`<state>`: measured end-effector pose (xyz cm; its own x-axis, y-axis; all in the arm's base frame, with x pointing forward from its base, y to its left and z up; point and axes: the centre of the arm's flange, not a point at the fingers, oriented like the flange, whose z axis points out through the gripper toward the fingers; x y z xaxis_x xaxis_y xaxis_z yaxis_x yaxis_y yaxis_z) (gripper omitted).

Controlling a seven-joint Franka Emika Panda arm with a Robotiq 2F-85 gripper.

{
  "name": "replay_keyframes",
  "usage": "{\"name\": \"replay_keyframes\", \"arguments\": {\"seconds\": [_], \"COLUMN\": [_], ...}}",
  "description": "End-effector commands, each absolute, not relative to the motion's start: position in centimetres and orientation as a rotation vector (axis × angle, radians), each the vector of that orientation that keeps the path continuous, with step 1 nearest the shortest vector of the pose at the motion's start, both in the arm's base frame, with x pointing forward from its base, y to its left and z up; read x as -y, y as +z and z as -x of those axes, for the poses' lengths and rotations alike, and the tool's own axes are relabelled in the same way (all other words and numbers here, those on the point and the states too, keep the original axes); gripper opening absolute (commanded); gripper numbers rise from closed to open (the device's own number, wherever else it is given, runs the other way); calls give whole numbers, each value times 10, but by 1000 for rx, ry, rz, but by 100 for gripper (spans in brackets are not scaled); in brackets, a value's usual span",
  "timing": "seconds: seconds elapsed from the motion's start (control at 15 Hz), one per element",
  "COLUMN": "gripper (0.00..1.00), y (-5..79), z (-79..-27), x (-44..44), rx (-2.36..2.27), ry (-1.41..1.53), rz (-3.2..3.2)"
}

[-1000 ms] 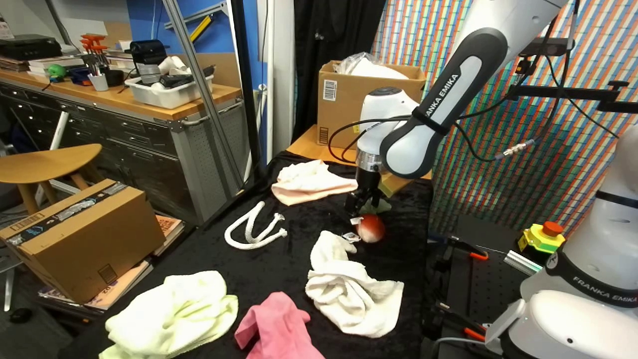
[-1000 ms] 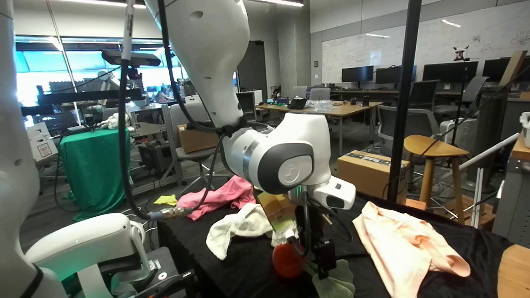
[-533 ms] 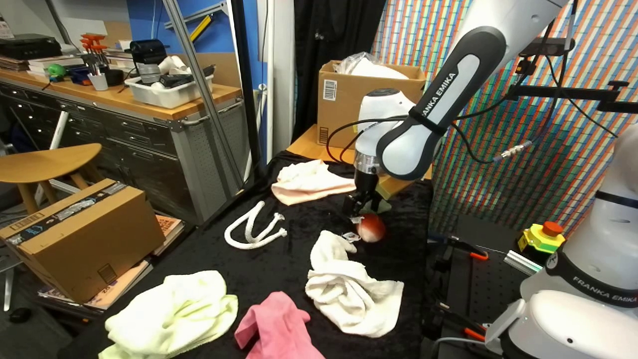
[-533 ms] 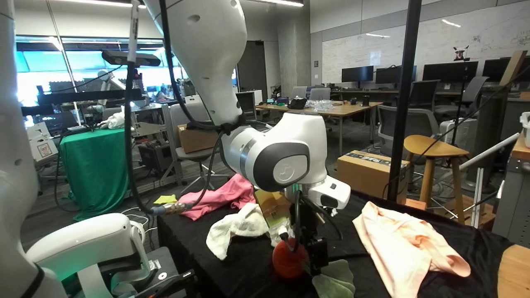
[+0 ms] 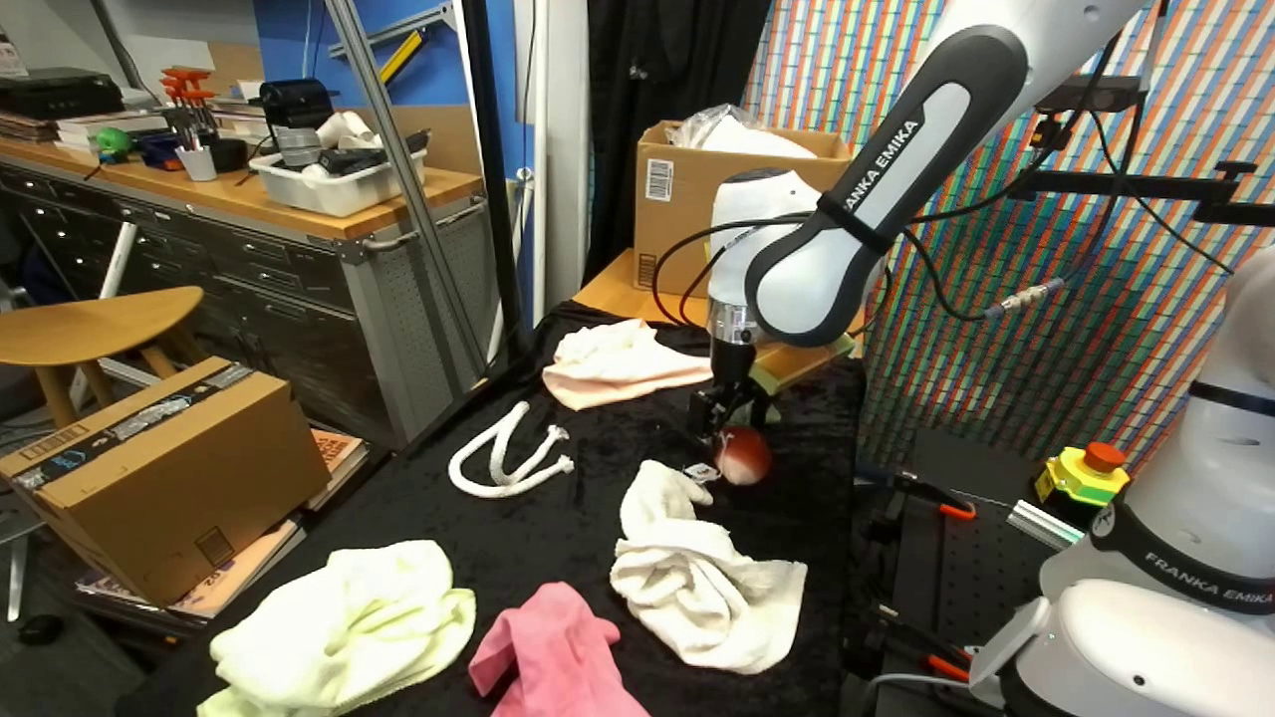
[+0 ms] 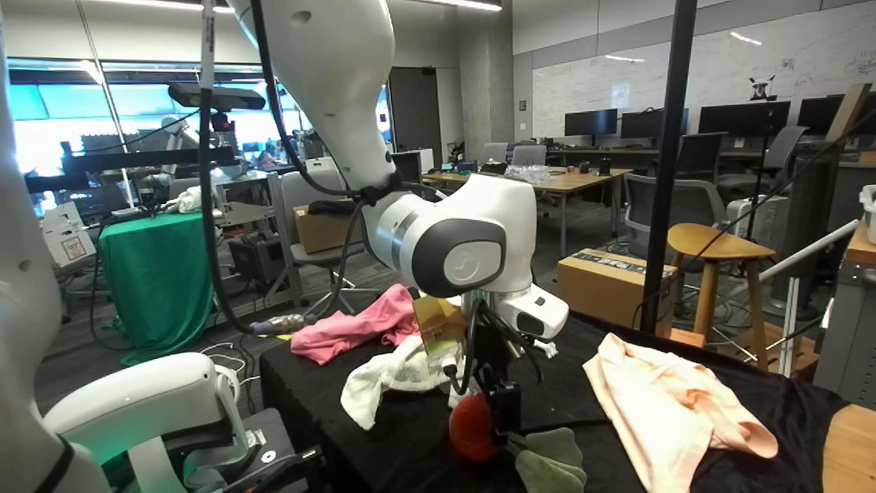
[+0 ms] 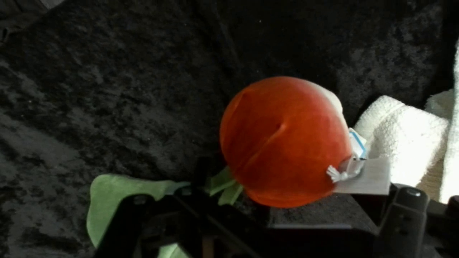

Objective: Pile the items on the black tablecloth together.

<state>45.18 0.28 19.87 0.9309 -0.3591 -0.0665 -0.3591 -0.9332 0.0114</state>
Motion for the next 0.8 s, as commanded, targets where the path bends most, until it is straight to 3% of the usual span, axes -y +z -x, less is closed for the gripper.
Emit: {"name": "replay_keyframes", "arguments": {"seconds": [0.0, 0.47, 0.67, 0.73], "gripper": [68, 14, 7, 10], "y": [212, 213, 220, 225], "z": [-453, -453, -453, -453], "x": [-8, -8, -10, -11], "rx": [-612, -633, -610, -602], "ry": [104, 120, 120, 110], "rz": [3054, 3045, 3053, 3062]}}
